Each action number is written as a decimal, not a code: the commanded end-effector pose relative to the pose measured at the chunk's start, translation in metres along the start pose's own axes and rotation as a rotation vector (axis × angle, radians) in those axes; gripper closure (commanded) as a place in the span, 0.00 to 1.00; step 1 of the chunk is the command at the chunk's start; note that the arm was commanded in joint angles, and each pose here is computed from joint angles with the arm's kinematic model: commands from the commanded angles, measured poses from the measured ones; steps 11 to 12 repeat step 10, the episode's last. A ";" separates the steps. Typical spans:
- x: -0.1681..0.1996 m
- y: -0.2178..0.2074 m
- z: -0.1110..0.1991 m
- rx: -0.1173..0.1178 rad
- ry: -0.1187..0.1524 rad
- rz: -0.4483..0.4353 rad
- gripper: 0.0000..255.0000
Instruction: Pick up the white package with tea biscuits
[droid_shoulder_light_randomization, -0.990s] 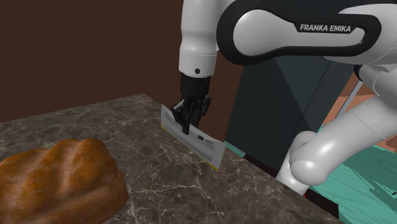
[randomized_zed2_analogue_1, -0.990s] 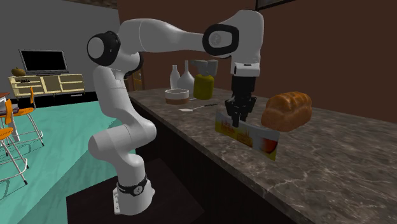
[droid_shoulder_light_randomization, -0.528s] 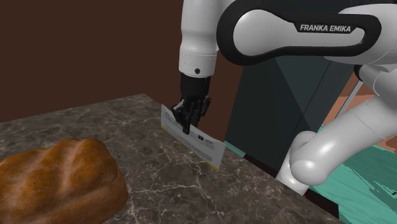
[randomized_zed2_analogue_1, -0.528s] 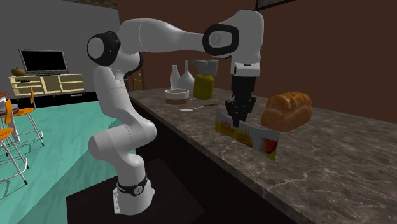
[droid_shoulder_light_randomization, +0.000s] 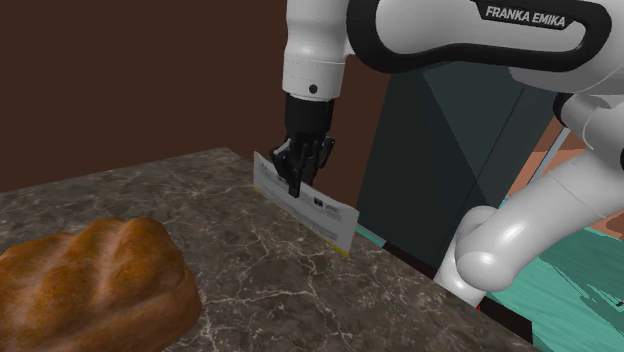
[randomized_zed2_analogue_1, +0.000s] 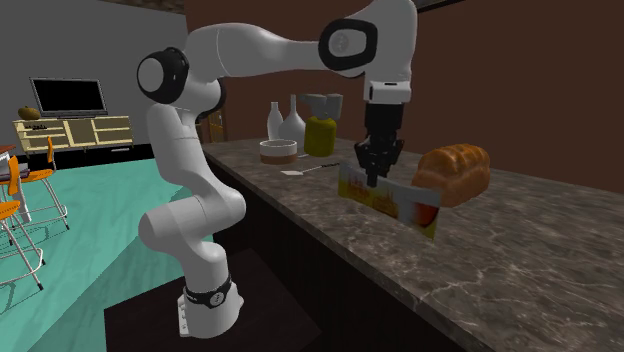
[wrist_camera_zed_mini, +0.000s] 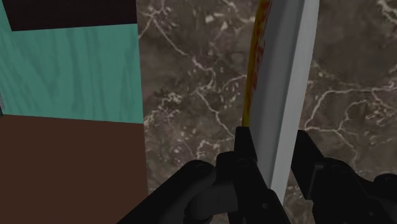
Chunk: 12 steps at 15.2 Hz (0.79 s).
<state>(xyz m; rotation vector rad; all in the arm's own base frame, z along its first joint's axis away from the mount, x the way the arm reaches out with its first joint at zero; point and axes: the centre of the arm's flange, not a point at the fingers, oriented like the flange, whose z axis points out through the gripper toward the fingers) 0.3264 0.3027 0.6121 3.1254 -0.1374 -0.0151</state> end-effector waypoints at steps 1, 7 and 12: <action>0.000 0.000 -0.011 0.000 0.000 0.000 1.00; 0.000 0.001 -0.043 0.000 0.000 0.000 1.00; 0.000 0.001 -0.049 0.000 0.000 0.000 1.00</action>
